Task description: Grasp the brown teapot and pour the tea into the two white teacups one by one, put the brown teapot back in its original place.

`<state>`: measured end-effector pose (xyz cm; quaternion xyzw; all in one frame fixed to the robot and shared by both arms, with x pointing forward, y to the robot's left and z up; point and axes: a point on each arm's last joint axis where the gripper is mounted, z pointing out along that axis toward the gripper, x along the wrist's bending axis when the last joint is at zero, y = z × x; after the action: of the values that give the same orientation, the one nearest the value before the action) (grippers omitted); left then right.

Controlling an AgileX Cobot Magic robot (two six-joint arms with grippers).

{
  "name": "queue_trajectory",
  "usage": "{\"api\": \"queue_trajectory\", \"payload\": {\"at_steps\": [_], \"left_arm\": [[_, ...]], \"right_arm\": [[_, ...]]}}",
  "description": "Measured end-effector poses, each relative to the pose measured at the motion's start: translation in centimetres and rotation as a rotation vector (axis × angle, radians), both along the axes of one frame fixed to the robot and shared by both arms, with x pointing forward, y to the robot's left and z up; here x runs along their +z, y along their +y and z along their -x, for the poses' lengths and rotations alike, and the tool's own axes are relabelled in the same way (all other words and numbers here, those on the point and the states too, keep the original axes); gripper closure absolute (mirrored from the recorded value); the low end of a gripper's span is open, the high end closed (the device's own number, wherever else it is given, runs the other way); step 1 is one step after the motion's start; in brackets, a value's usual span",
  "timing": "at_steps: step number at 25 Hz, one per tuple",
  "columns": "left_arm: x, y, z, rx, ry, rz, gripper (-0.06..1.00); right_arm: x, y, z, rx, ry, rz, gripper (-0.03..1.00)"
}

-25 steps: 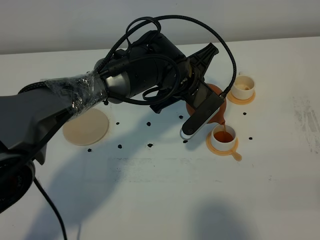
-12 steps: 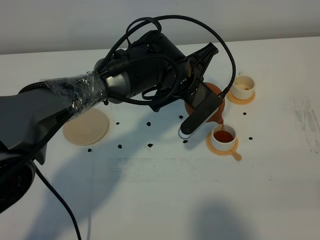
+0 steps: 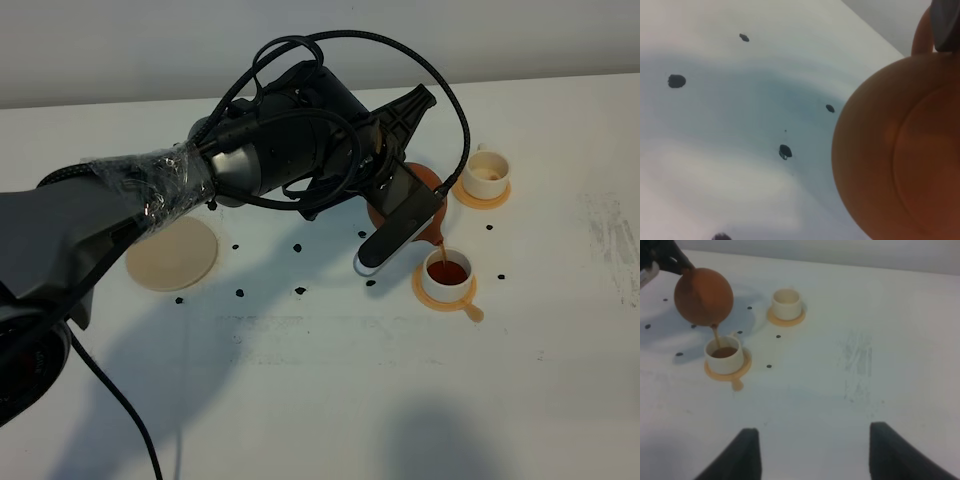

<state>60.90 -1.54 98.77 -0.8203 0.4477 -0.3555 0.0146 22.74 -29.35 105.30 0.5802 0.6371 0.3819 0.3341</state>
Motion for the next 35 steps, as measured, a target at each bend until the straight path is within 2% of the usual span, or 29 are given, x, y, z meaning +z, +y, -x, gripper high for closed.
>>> {"api": "queue_trajectory", "payload": {"at_steps": [35], "left_arm": [[0.15,-0.41,0.14,-0.075,-0.048,-0.040,0.83]], "right_arm": [[0.00,0.00,0.00,0.000,0.000,0.000,0.50]]}}
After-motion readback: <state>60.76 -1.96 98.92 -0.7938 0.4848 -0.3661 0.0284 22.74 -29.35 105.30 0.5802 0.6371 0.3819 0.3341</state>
